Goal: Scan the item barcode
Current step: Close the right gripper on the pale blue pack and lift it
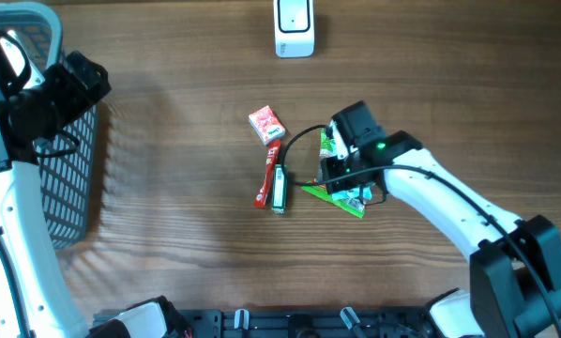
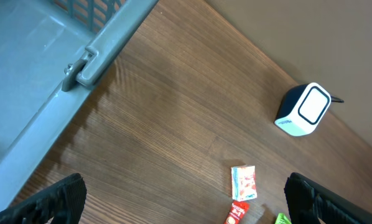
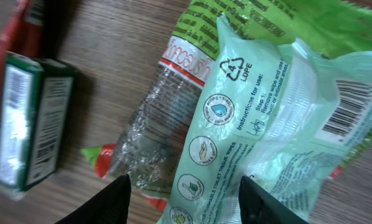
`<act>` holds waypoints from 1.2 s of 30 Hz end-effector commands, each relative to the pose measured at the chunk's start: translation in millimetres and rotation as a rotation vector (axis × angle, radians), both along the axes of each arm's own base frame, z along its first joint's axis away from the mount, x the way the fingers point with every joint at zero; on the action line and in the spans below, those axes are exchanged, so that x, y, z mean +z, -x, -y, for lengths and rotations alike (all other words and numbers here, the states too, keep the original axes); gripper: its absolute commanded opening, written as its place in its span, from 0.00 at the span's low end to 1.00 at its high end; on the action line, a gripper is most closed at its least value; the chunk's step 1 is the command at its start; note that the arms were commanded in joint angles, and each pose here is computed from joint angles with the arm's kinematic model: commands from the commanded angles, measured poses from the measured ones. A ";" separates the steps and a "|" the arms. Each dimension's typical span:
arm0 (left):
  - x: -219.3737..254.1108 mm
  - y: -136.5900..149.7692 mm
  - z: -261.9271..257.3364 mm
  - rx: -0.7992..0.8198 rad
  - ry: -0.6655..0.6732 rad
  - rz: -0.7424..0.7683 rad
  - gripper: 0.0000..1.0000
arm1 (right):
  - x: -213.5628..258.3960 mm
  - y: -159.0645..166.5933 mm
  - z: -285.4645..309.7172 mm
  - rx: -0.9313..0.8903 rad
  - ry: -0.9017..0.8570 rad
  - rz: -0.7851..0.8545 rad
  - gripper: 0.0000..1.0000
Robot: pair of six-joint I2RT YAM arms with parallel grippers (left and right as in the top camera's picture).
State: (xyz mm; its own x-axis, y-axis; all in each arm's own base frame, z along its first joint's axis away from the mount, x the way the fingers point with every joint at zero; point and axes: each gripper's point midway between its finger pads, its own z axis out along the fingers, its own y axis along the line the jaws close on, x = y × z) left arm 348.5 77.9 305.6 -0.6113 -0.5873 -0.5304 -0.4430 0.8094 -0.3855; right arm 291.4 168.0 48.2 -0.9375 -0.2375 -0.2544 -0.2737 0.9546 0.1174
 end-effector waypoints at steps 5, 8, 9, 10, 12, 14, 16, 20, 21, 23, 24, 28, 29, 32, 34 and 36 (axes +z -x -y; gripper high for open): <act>3.8 -1.5 2.9 -0.026 -0.008 0.013 1.00 | -1.0 -5.5 7.3 -0.045 0.204 0.121 0.54; 3.8 -1.5 2.9 -0.026 -0.008 0.013 1.00 | 3.1 -3.9 2.8 -0.026 0.270 0.179 0.54; 3.8 -1.5 2.9 -0.026 -0.008 0.013 1.00 | 5.6 -3.9 4.3 -0.040 0.310 0.211 0.55; 3.8 -1.5 2.9 -0.026 -0.008 0.013 1.00 | 7.2 -4.1 6.0 -0.048 0.336 0.230 0.55; 3.8 -1.5 2.9 -0.026 -0.008 0.013 1.00 | 13.2 -5.4 14.7 -0.103 0.409 0.288 0.55; 3.8 -1.5 2.9 -0.026 -0.008 0.013 1.00 | 15.0 -5.6 14.7 -0.140 0.408 0.305 0.55; 3.8 -1.5 2.9 -0.026 -0.008 0.013 1.00 | 14.8 -5.5 14.8 -0.198 0.385 0.305 0.55; 3.8 -1.5 2.9 -0.026 -0.008 0.013 1.00 | 13.4 -4.6 13.3 -0.226 0.364 0.300 0.55; 3.8 -1.5 2.9 -0.026 -0.008 0.013 1.00 | 13.3 -4.6 12.7 -0.226 0.361 0.299 0.55; 3.8 -1.5 2.9 -0.026 -0.008 0.013 1.00 | 13.2 -4.5 12.8 -0.226 0.362 0.298 0.55; 3.8 -1.5 2.9 -0.026 -0.008 0.013 1.00 | 13.2 -4.5 12.8 -0.228 0.361 0.298 0.55; 3.8 -1.5 2.9 -0.026 -0.008 0.013 1.00 | 8.3 -2.7 14.5 -0.253 0.356 0.295 0.55; 3.8 -1.5 2.9 -0.026 -0.008 0.013 1.00 | 5.1 -1.8 15.3 -0.252 0.358 0.294 0.55; 3.8 -1.5 2.9 -0.026 -0.008 0.013 1.00 | -10.7 1.4 18.1 -0.249 0.369 0.283 0.55; 3.8 -1.5 2.9 -0.026 -0.008 0.013 1.00 | -17.3 0.8 17.7 -0.246 0.375 0.279 0.55; 3.8 -1.5 2.9 -0.026 -0.008 0.013 1.00 | -22.4 -1.8 15.8 -0.239 0.379 0.281 0.55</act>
